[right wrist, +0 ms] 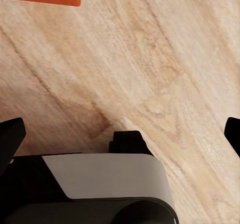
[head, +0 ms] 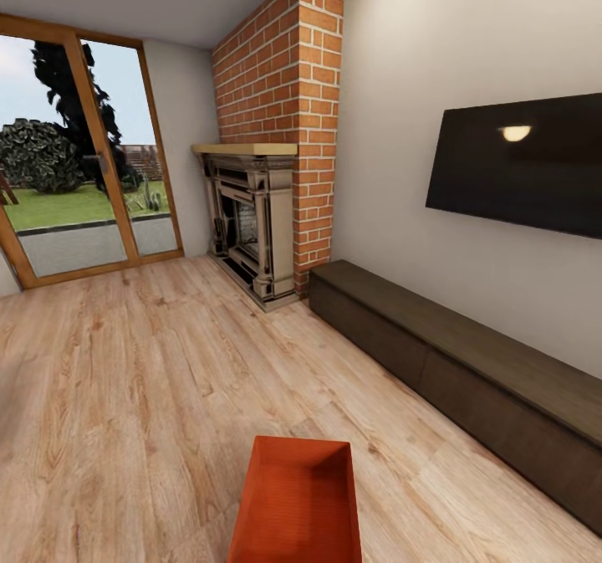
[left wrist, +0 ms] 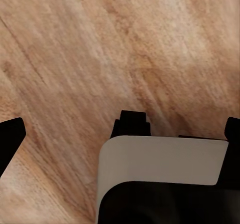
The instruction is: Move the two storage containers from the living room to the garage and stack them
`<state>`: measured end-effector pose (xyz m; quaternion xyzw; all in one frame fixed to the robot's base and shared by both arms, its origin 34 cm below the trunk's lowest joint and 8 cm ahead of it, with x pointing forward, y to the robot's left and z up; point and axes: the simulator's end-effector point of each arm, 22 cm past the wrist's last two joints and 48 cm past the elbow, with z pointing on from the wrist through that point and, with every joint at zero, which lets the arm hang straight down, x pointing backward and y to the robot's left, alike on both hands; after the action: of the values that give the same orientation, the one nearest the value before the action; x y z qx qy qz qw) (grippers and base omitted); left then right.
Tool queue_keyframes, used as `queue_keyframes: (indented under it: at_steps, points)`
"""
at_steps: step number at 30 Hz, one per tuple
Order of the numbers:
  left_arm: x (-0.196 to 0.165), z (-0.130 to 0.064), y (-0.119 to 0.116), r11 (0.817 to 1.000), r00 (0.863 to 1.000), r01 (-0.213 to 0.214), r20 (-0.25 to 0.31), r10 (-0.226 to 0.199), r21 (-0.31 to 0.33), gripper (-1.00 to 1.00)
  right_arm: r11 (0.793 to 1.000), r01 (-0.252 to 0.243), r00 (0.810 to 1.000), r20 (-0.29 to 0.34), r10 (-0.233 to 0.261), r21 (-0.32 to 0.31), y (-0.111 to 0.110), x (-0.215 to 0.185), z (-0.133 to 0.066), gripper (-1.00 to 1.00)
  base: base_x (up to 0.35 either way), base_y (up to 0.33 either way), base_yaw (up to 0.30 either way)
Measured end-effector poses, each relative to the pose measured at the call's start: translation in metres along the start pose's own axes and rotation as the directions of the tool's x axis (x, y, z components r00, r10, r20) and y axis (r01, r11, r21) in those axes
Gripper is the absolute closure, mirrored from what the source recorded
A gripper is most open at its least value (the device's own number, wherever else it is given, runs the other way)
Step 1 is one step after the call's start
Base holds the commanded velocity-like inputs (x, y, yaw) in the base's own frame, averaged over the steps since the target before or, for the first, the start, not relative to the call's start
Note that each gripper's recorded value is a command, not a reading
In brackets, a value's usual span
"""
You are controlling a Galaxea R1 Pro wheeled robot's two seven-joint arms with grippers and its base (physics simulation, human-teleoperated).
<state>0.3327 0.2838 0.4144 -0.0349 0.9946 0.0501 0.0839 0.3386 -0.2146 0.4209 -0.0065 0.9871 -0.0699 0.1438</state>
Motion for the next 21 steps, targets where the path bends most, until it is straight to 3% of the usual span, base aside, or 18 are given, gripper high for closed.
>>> queue_keyframes:
  at_steps: [21]
  points:
    - [0.004,-0.001,-0.017,1.000,1.000,-0.002,-0.013,0.003,0.029,-1.00,1.000,0.001,1.000,-0.001,-0.001,0.001,-0.001,0.000,0.000,-1.00,0.000,0.000,0.000]
